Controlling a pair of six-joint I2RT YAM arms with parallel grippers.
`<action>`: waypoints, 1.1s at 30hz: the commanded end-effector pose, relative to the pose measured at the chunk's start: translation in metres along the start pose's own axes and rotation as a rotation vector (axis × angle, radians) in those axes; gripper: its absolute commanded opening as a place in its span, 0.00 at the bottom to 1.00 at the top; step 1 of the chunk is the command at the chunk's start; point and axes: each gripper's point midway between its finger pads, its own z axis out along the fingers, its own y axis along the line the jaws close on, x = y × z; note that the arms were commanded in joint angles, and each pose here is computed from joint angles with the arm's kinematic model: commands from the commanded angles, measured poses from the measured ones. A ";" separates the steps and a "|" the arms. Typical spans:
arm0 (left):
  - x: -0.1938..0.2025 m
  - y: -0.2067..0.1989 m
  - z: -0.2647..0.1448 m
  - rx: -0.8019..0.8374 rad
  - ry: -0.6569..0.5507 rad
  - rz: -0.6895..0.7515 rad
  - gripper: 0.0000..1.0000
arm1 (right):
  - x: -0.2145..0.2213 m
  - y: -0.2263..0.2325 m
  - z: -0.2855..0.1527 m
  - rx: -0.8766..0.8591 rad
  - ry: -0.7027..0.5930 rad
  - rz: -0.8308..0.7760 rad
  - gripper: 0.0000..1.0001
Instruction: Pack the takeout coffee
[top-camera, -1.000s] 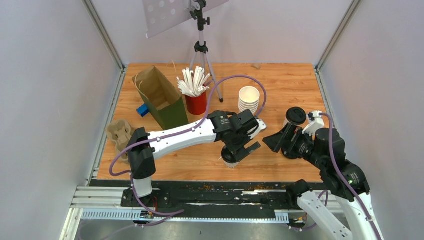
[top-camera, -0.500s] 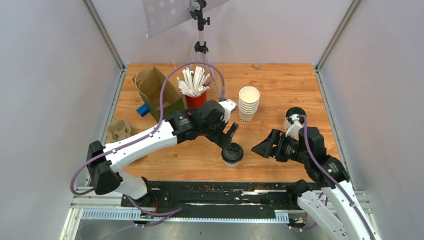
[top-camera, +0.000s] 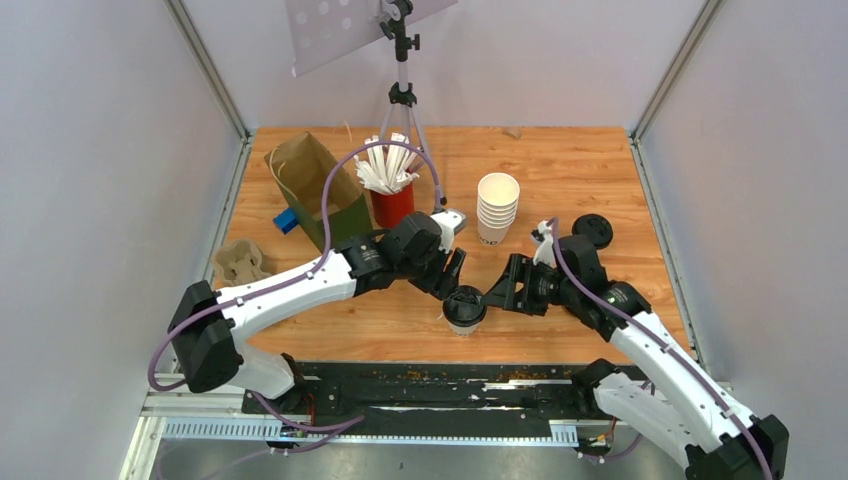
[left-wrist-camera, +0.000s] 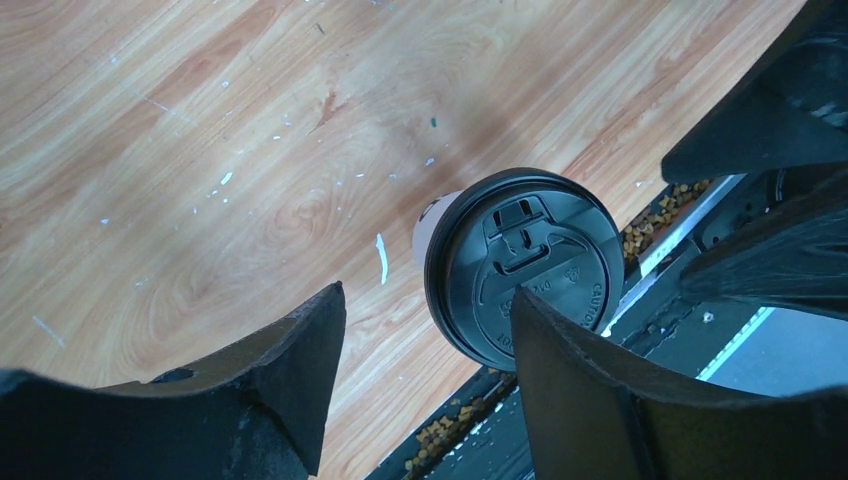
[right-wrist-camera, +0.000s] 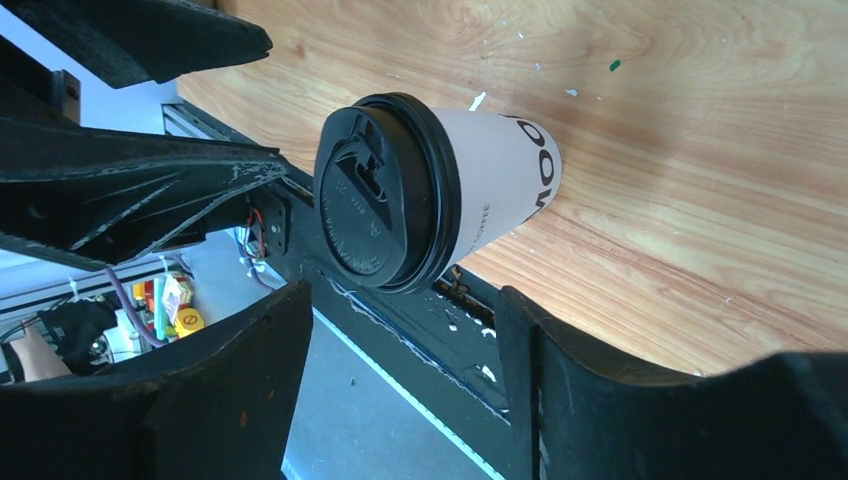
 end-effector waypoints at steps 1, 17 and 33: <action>-0.008 -0.011 0.010 0.064 -0.040 -0.023 0.67 | -0.013 0.009 0.008 -0.032 -0.021 -0.065 0.65; 0.020 -0.012 0.032 0.110 0.040 0.003 0.50 | -0.004 -0.007 0.030 -0.023 0.032 -0.071 0.48; 0.036 -0.002 0.036 0.080 0.084 0.023 0.49 | 0.016 -0.038 0.039 0.040 0.055 -0.047 0.26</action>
